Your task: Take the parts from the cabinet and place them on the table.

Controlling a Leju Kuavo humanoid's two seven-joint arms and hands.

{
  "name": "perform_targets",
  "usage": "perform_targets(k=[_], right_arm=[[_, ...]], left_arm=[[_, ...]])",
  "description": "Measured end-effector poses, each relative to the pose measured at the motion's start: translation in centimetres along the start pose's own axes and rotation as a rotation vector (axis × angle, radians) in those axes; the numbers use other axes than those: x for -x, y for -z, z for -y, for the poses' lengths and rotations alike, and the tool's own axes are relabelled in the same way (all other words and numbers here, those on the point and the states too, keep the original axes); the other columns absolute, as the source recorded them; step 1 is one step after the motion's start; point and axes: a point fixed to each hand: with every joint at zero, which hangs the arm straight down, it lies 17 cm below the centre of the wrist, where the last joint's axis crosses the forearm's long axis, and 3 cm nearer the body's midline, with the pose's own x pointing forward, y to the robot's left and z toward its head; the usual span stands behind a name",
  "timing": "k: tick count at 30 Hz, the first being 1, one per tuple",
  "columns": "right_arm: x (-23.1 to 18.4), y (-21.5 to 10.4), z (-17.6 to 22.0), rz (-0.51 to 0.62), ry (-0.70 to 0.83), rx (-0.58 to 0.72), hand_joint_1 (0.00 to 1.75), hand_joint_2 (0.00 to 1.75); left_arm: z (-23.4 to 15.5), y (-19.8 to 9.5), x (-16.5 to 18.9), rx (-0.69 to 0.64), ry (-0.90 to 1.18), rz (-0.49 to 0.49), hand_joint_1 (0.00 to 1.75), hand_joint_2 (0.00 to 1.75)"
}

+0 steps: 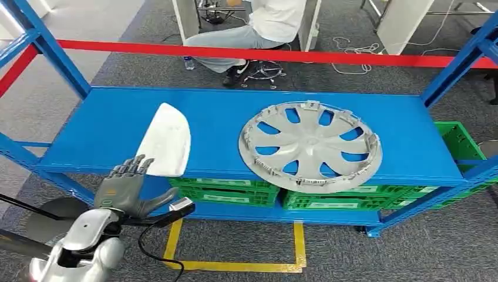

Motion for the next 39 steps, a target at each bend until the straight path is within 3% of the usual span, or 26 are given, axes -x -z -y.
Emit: perform_targets(k=[10, 23, 39], right_arm=[[-1.4, 0.1, -0.2, 0.015, 0.072, 0.001, 0.00, 0.00], [-1.4, -0.1, -1.5, 0.015, 0.062, -0.027, 0.00, 0.00], [-1.6, -0.3, -2.2, 0.022, 0.042, -0.039, 0.00, 0.00]], left_arm=[[-10.4, 0.6, -1.8, -0.297, -0.164, 0.103, 0.00, 0.00], [-16.3, -0.3, -1.6, -0.457, -0.246, 0.126, 0.00, 0.00], [-17.4, -0.7, -1.6, -0.482, -0.245, 0.129, 0.00, 0.00]])
